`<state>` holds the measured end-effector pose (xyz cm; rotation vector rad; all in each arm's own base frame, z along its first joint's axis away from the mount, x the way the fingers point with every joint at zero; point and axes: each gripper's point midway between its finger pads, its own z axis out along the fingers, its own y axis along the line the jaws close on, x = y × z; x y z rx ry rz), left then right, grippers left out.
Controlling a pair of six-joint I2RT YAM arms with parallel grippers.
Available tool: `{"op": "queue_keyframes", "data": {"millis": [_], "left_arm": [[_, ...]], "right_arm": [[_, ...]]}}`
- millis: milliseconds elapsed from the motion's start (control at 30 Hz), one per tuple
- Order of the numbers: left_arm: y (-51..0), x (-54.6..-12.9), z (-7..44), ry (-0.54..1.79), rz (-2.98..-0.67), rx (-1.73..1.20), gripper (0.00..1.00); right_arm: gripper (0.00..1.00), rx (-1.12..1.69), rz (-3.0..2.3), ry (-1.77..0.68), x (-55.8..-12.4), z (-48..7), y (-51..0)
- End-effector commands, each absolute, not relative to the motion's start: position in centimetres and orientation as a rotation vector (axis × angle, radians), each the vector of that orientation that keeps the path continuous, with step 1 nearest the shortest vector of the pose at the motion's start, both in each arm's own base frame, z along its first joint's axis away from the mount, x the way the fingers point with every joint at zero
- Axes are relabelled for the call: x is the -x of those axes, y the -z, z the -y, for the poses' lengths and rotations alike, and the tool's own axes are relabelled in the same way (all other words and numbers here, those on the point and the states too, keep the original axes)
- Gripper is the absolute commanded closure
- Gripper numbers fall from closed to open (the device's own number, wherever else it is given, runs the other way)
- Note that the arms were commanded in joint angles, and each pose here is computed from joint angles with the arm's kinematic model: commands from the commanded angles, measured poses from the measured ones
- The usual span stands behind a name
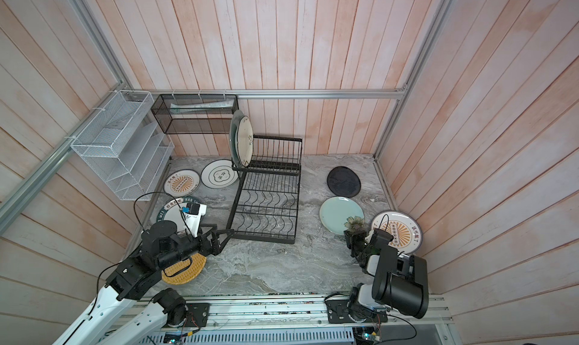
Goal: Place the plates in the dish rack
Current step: 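Pinch the rim of the pale green flower plate with the right gripper, then slide the green plate toward the rack with the right gripper while the left approaches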
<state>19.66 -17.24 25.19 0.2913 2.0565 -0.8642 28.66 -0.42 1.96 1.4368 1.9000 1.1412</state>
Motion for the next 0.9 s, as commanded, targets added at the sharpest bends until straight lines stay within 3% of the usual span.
{"op": "queue_keyframes", "data": {"millis": [0,700,867], "left_arm": [[-25.0,-19.9,17.0,0.851,-2.051,-0.269,0.0],[-23.6,-21.6,16.8,0.834,-2.064,-0.151,0.0],[-22.2,-23.2,20.5,1.076,-2.049,-0.061,0.0]], "right_arm": [[1.0,-1.57,-1.953,-1.134,-26.4,-0.8,-0.1],[1.0,-1.184,-1.81,-1.382,-28.7,-4.5,-13.1],[1.0,-1.133,-1.811,-1.481,-28.5,-7.5,-14.8]]}}
